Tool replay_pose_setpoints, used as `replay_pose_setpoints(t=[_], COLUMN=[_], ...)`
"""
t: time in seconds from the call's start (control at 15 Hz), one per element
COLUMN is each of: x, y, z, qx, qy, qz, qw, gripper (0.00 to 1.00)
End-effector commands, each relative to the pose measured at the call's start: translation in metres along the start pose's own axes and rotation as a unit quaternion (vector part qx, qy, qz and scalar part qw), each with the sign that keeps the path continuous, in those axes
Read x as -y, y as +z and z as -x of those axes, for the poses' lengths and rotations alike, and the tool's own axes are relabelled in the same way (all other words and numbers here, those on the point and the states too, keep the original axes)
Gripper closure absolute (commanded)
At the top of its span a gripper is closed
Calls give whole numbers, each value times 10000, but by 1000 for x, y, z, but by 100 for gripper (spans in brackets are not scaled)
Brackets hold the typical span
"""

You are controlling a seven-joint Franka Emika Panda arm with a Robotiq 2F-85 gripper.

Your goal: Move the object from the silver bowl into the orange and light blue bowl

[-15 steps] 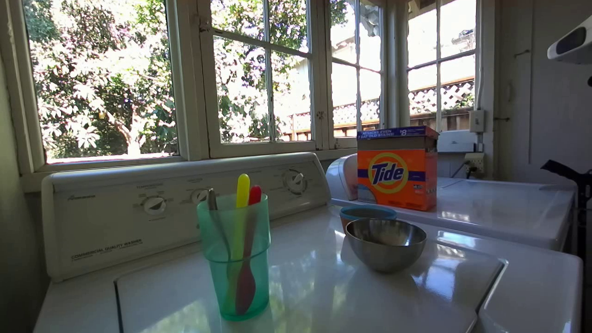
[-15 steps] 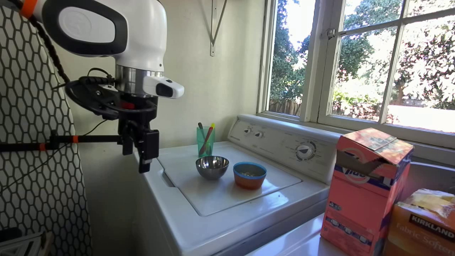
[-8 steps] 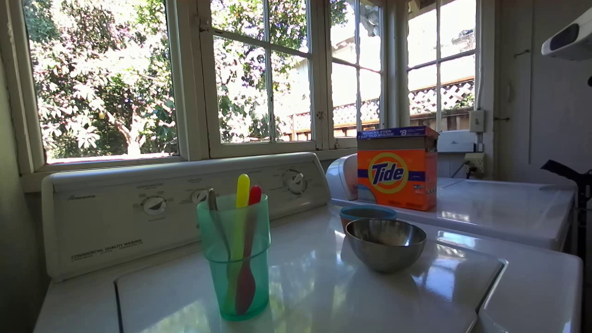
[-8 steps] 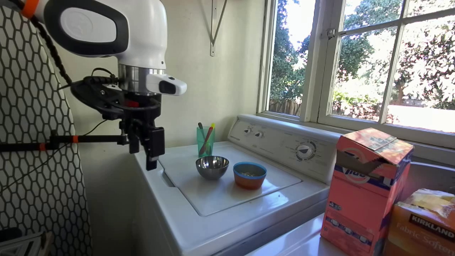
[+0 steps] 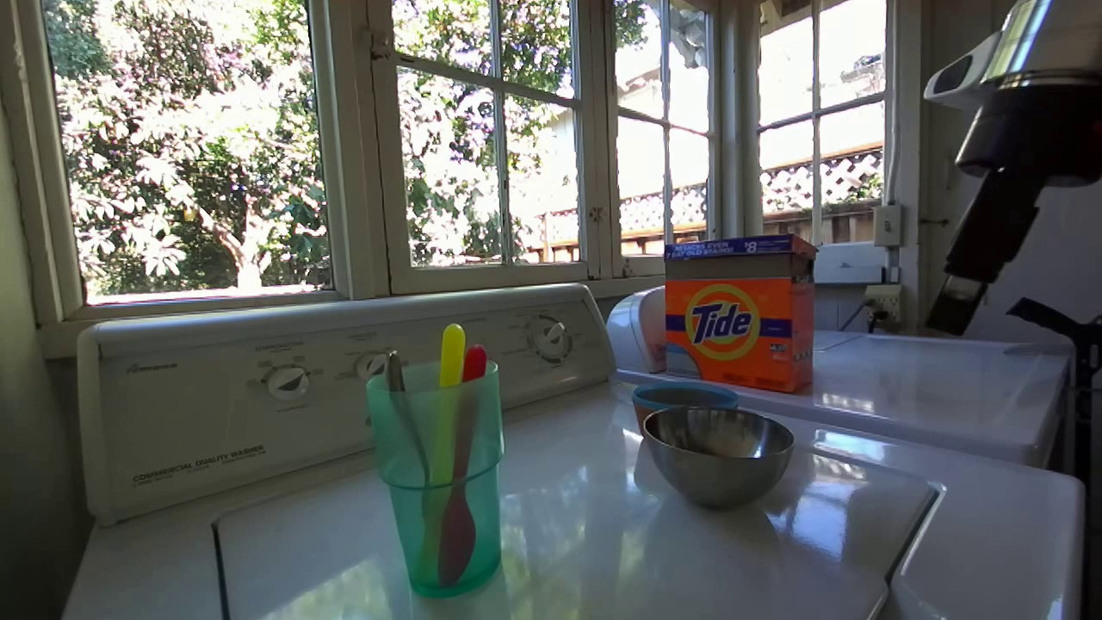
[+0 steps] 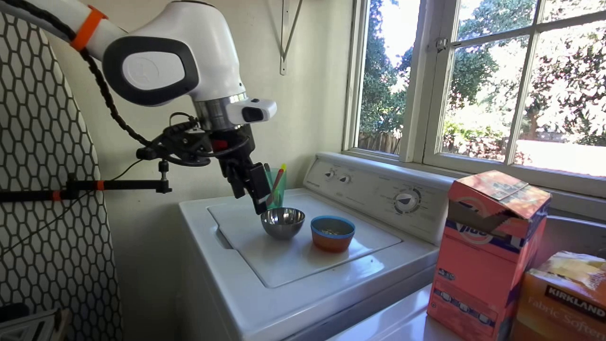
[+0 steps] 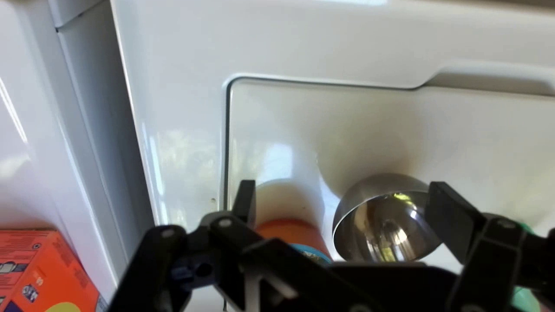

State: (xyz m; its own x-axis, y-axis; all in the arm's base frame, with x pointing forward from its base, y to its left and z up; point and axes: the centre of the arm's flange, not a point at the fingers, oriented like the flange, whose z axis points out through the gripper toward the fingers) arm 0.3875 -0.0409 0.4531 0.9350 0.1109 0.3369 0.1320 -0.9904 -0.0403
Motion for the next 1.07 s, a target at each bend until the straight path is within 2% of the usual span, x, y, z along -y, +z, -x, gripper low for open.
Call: replay_pose_setpoints(t=[0.0,0.27,0.33,0.67,1.0], x=[7,20,14,20,11], y=[41,73,54,70,94], z=[-36,-58,-35,-51,-67], qx=[-95,58,-5,110,49], qy=[351,557,391,437,782], qz=[-24,-142,-44,-76,-458], qw=[9993,9983,9992,9990,9959], gripper=[0,0,0,0,0])
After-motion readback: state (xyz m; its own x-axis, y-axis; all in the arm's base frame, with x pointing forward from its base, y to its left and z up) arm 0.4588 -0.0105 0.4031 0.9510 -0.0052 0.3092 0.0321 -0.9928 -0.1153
